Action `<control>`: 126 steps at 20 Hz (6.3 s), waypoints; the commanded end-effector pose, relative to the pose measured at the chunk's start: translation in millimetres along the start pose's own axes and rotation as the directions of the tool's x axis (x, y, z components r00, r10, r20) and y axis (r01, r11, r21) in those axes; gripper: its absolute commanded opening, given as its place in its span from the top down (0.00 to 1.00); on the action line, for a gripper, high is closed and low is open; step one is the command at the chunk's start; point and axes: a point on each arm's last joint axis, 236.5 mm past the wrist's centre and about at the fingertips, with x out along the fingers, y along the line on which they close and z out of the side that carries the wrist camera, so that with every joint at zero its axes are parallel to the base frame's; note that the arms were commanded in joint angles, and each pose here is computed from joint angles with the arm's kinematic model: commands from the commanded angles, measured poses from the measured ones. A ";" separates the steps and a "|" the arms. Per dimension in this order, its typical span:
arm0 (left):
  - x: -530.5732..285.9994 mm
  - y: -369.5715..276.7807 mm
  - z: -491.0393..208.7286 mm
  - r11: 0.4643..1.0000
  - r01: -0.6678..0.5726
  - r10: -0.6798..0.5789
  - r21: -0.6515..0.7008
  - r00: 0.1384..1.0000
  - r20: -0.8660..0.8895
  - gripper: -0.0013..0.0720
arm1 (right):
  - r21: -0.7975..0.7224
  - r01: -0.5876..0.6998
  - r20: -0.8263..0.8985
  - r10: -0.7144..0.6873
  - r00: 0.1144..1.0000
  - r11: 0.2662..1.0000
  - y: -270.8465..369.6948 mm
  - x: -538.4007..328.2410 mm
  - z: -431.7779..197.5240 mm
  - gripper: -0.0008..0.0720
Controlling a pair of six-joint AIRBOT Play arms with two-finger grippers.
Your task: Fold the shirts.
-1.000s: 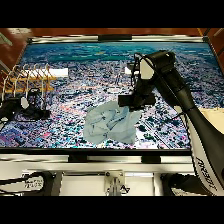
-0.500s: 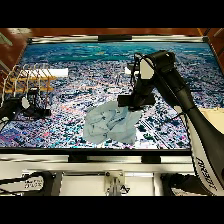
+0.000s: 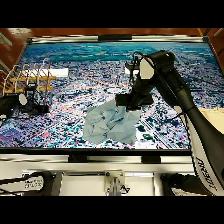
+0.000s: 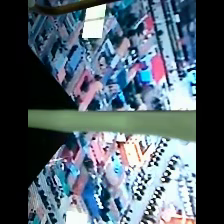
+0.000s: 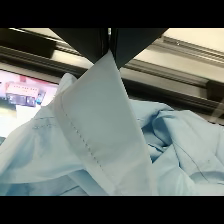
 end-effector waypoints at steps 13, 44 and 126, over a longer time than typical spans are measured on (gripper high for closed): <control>-212.8 -107.8 36.5 0.957 0.097 -0.194 0.274 0.914 0.355 0.91 | 0.081 0.232 0.185 -0.243 0.952 0.969 -74.1 -90.5 27.7 0.89; -193.4 -220.5 -178.7 0.436 0.347 -0.445 0.830 0.885 -0.137 0.91 | -0.149 0.342 0.233 -0.303 0.924 0.928 -69.3 -98.2 35.6 0.89; -179.5 -284.7 -174.3 0.484 0.278 -0.466 0.829 0.885 -0.025 0.92 | -0.064 0.372 0.390 -0.320 0.863 0.926 -27.6 -129.4 21.0 0.89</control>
